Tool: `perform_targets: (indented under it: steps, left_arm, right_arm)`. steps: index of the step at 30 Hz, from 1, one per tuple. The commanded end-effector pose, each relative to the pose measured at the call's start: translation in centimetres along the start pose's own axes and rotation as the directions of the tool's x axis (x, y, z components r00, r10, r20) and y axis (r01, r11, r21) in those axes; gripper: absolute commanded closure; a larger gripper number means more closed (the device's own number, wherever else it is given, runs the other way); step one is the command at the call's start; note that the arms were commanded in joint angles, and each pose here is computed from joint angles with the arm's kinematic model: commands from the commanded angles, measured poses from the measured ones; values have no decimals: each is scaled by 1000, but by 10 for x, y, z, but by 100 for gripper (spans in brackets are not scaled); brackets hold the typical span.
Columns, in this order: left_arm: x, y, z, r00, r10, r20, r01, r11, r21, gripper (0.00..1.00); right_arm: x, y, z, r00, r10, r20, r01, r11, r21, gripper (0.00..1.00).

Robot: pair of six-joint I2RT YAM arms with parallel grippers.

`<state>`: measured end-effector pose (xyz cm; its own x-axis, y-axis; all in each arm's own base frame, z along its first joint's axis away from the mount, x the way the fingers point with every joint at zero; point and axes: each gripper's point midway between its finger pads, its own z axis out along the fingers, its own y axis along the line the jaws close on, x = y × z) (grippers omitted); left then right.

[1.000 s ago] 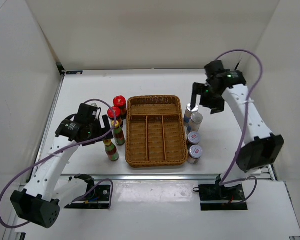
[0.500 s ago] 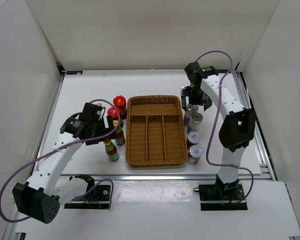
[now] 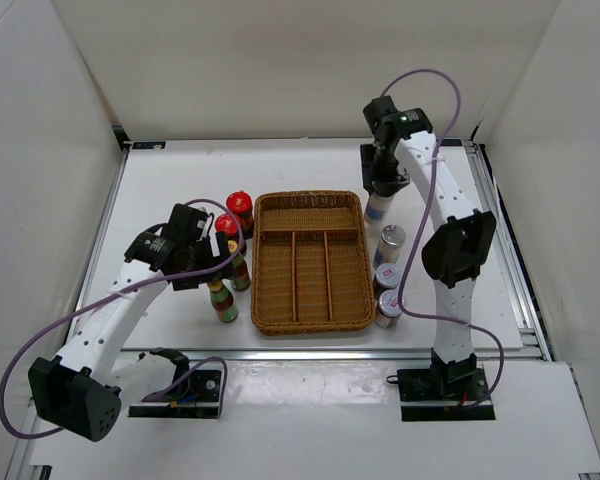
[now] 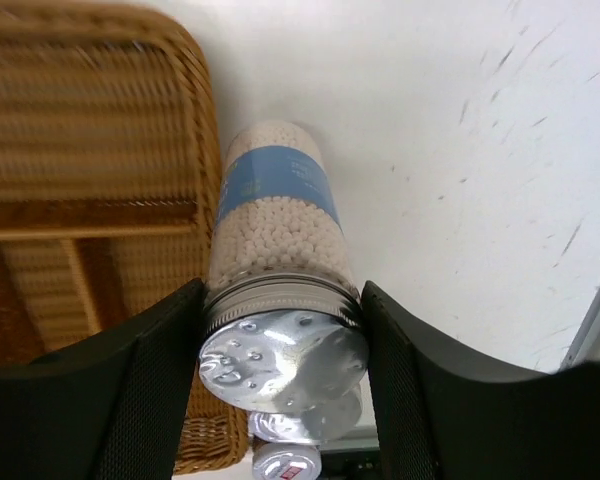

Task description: Organize the condiment bottles

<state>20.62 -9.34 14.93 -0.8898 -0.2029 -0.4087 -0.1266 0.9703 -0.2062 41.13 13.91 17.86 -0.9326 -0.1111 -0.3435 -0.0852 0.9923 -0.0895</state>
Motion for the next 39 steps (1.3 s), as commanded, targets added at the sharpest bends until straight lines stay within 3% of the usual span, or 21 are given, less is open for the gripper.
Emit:
perform_targets:
  steps: [1,7,13,20,28,36,39]
  left_arm:
    - [-1,-2,0,1000,8,-1,-8,1000,8,1]
    - [0,-4,-1,1000,8,-6,-8,1000,16,1]
    - [1,-3,1,1000,9,-14,-8,1000,12,1]
    - [1,-3,1,1000,9,-14,-8,1000,12,1]
    - [1,-3,1,1000,18,-14,-18,1000,12,1]
    - [1,-4,1,1000,18,-18,-17,1000,20,1]
    - [1,-4,1,1000,18,-18,-17,1000,20,1]
  right_arm:
    - [-28,-8,-65,983,1,184,-4,1000,13,94]
    - [-39,26,-94,962,-33,271,60,994,-94,100]
    - [-28,60,-93,959,-109,262,138,986,-94,100]
    - [-8,81,-55,969,-183,166,195,979,-63,97]
    - [-9,89,-11,976,-173,129,175,985,-4,94]
    - [-6,92,4,982,-162,101,162,987,2,94]
    - [-20,93,-11,976,-131,172,134,991,-11,97]
